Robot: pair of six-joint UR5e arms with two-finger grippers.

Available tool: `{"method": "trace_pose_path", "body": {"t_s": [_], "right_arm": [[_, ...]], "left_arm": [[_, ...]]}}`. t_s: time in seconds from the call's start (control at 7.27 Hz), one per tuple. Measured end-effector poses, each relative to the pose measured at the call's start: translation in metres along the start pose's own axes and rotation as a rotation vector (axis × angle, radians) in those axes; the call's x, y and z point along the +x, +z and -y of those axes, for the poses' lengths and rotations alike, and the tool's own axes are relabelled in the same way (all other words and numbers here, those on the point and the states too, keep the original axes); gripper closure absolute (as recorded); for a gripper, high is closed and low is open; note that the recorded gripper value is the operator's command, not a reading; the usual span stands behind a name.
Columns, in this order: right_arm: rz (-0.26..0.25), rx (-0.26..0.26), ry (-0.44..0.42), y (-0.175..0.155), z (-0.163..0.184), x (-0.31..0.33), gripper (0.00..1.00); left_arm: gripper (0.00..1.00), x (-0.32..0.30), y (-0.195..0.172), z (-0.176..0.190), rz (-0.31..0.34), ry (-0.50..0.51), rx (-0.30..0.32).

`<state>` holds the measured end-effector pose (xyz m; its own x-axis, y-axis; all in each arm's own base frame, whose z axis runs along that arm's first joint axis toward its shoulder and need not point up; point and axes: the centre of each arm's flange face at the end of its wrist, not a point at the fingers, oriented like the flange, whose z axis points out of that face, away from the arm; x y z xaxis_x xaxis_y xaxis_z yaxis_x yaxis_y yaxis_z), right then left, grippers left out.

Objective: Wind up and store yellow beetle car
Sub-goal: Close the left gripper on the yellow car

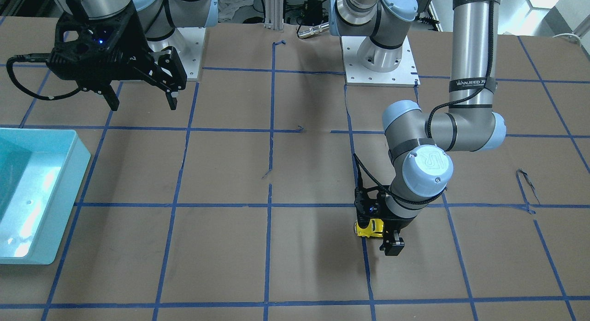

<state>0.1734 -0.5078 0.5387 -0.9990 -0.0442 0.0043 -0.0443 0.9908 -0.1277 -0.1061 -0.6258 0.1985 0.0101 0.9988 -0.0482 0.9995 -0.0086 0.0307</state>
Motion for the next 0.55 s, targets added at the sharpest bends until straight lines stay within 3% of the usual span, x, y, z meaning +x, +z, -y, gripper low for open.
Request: {"method": "trace_pose_path", "body": {"t_s": [0.41,0.55], "right_arm": [[0.001,0.002,-0.003,-0.0016,-0.0010,-0.0013,0.00],[0.001,0.003,-0.003,-0.0023,-0.0013,-0.0016,0.00]], "left_arm": [[0.13,0.0084,0.0034,0.0004,-0.018,-0.013,0.001],[0.25,0.0105,0.0042,0.0005,-0.022,-0.007,0.001]]}}
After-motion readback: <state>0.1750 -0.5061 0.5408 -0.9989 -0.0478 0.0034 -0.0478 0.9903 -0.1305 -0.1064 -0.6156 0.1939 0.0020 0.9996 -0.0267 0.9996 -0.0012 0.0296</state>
